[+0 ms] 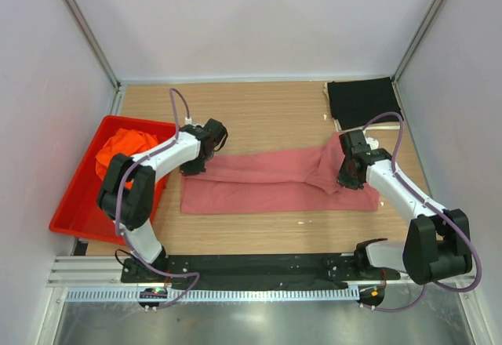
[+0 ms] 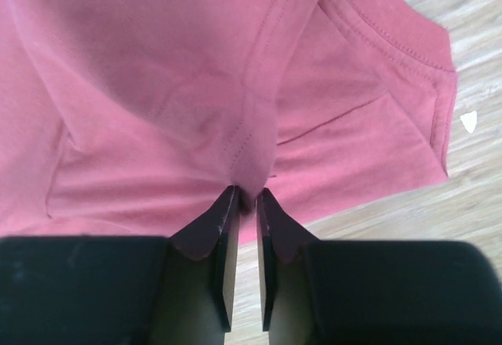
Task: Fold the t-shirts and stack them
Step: Fold the tshirt
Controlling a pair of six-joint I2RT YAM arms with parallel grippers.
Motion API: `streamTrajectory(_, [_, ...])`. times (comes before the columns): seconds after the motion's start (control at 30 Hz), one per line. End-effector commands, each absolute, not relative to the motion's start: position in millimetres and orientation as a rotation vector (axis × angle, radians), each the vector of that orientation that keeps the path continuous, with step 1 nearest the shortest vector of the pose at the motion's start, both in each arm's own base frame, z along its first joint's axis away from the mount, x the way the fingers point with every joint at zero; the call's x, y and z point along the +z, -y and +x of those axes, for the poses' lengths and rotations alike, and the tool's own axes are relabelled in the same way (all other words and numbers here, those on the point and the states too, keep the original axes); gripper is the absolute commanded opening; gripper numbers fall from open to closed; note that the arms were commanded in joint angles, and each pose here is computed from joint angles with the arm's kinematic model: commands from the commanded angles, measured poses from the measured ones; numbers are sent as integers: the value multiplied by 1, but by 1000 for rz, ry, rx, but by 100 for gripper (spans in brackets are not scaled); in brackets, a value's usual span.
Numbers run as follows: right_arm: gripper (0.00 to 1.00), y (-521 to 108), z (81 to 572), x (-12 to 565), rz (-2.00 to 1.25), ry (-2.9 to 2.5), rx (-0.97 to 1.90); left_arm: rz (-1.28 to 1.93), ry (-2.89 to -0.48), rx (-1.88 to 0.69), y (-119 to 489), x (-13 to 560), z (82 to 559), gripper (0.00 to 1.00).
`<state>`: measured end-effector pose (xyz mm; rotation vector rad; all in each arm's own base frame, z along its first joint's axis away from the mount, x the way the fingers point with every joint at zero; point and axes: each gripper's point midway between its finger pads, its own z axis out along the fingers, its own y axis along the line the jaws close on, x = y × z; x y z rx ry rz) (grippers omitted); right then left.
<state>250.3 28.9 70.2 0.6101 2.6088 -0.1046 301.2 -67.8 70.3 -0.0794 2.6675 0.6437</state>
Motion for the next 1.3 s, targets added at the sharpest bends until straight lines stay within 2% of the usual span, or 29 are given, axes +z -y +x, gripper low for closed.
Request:
streamTrajectory(0.0, [24,-27,254,78,675,-2562,-100,-98,-2661,781,55,75,297,0])
streamTrajectory(0.07, [32,-26,258,90,696,-2538,-106,-97,-2669,827,51,79,291,4])
streamTrajectory(0.1, [34,-25,260,96,705,-2524,-106,-105,-2662,834,52,82,291,8])
streamTrajectory(0.13, [37,-24,260,100,717,-2519,-112,-108,-2666,852,49,86,288,17])
streamTrajectory(0.23, [40,-22,271,118,763,-2449,-107,-120,-2648,883,47,100,290,31])
streamTrajectory(0.27, [40,-18,275,121,782,-2421,-126,-120,-2650,864,50,102,291,32])
streamTrajectory(0.6, [41,3,333,120,814,-2377,-182,-95,-2725,380,113,93,314,41])
streamTrajectory(0.67, [41,-1,354,127,750,-2350,-140,-83,-2709,365,116,97,325,44])
streamTrajectory(0.83, [48,-21,395,129,482,-2352,-5,-119,-2742,332,110,95,350,43])
streamTrajectory(1.1, [52,-38,433,122,336,-2375,209,-103,-2802,345,102,78,383,43])
streamTrajectory(1.27, [53,-41,450,109,254,-2438,213,-84,-2847,392,95,62,384,41])
